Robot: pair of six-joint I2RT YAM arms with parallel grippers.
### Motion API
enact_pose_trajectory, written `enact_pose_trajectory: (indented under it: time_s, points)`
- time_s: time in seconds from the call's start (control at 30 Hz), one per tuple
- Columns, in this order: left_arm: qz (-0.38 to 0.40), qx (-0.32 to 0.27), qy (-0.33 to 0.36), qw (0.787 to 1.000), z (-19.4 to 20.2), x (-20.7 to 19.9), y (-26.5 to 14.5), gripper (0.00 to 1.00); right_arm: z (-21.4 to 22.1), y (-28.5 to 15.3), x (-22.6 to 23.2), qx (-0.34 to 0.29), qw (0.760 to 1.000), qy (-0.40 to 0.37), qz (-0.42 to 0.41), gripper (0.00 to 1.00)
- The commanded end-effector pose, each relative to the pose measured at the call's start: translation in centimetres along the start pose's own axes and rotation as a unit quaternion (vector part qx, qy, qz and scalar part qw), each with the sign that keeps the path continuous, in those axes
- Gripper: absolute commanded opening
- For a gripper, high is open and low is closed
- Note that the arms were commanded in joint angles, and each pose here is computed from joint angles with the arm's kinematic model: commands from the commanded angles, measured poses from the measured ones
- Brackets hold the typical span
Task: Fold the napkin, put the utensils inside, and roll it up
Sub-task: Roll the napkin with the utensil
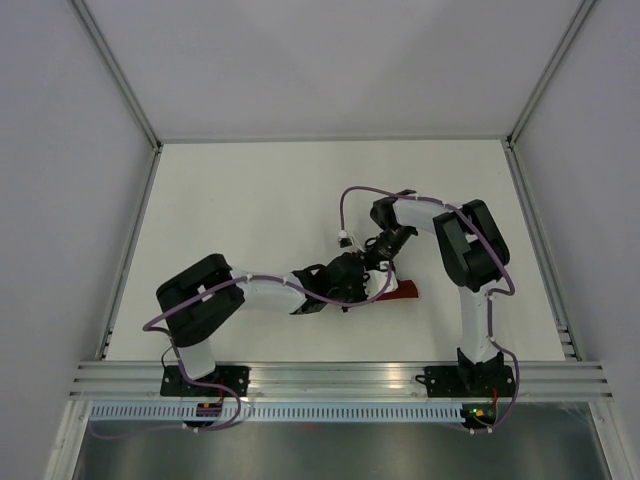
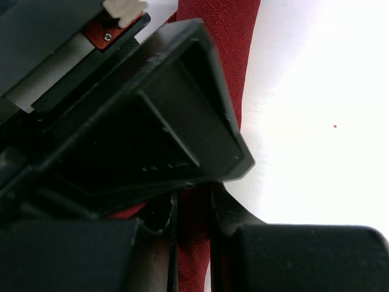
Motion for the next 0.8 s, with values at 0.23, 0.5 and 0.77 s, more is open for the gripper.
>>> enact_pose_trajectory:
  time_s: [0.23,0.5,0.77]
  points:
    - [0.122,0.052,-0.064,0.989,4.3,-3.0,2.5,0.02,-0.8,-5.1,-1.3,-0.084,0.993,-0.053,0.071,0.58]
    - [0.172,0.071,-0.086,0.979,4.7,-2.8,2.9,0.02,0.5,-10.3,1.1,-0.149,0.986,-0.058,0.044,0.61]
    - [0.292,0.074,-0.202,0.932,5.5,-1.0,2.5,0.02,2.5,-14.8,1.2,-0.232,0.96,-0.094,0.126,0.61]
Point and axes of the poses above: each gripper's point midway between its finger pads, its own y axis out along the fingers, its own x axis along the line the jaws close on, z = x × y, the point moved 5 cm from there along -y, back along the fingers, and after that the axes turned 2 degrees about -y, right-handed, at the moved point
